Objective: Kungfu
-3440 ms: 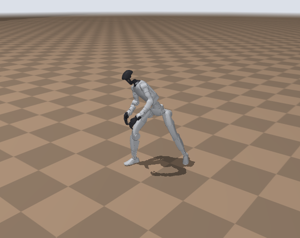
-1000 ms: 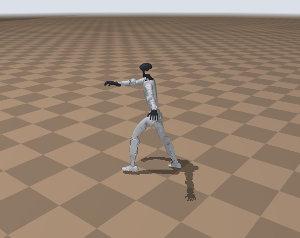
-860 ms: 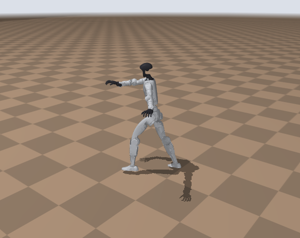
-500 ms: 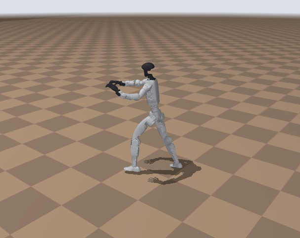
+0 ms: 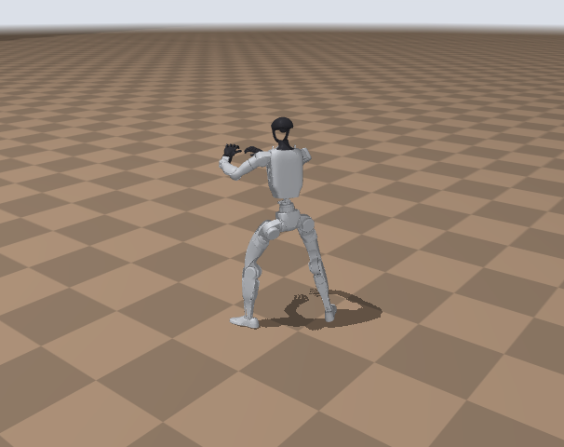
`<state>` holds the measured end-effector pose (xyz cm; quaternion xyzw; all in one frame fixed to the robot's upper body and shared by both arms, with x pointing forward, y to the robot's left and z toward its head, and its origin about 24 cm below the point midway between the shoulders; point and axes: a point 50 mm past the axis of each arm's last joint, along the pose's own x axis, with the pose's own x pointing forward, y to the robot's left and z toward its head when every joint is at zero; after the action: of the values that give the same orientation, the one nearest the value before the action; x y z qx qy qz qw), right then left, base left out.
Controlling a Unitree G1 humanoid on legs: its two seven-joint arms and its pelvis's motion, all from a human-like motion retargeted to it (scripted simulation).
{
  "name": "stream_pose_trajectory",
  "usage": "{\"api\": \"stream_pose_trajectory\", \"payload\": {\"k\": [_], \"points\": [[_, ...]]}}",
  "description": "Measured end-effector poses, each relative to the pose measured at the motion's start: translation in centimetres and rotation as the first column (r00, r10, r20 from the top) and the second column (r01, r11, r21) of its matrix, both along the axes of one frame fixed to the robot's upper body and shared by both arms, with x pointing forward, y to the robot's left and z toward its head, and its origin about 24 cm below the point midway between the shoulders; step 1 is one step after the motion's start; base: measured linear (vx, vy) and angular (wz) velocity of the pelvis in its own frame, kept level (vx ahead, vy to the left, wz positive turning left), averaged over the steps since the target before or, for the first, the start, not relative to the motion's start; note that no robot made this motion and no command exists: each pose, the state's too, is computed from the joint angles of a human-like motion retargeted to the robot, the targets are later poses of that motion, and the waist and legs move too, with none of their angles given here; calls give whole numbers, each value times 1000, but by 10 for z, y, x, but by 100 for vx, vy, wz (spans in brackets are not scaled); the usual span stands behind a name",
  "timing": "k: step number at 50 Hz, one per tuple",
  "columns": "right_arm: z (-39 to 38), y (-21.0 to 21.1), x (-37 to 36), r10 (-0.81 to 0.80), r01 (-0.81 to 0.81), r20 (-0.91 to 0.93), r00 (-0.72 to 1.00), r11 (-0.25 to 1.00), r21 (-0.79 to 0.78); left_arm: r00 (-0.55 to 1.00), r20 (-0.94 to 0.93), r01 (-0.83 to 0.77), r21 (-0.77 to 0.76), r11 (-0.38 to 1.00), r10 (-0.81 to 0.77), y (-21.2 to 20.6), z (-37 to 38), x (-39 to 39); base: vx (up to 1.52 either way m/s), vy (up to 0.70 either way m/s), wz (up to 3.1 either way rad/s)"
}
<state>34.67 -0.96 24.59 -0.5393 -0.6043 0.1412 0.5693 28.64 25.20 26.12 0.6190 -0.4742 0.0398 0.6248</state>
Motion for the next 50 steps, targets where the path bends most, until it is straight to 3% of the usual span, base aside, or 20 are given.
{"api": "stream_pose_trajectory", "payload": {"k": [5, 10, 17, 22, 30, 38, 43, 50], "points": [[-18, -4, -3, -12, 11, -57, 998, 1000, -27, 997, -72, 9, -6, 1000, -10, -5, -18, -5, -33, -33, -150], [-63, -39, -12, -47, 37, -184, 982, 998, -58, 976, -208, 56, -57, 997, -67, -37, -66, 3, -46, -65, -137], [-205, -113, -60, -47, 28, -611, 790, 999, -41, 786, -590, 57, -230, 972, -186, -143, -232, 22, -32, -31, 30], [-247, -147, -78, -269, 108, -693, 669, 957, -268, 627, -750, 10, -261, 965, -209, -209, -281, 0, -35, 12, -35], [-261, -172, -116, -289, 224, -708, 645, 956, -187, 650, -707, 183, -210, 960, -278, -241, -276, -13, -12, -3, -42], [-267, -162, -136, -210, 455, -834, 509, 889, 54, 589, -660, 437, -225, 871, -466, -250, -249, -14, 0, 4, 21], [-255, -170, -148, -75, 528, -917, 391, 835, 157, 582, -584, 499, -294, 815, -566, -233, -219, -8, 10, 7, 29], [-245, -228, -212, 233, 667, -970, 66, 713, 216, 816, -207, 470, -306, 828, -540, -167, -118, 18, 17, 14, 46]]}}
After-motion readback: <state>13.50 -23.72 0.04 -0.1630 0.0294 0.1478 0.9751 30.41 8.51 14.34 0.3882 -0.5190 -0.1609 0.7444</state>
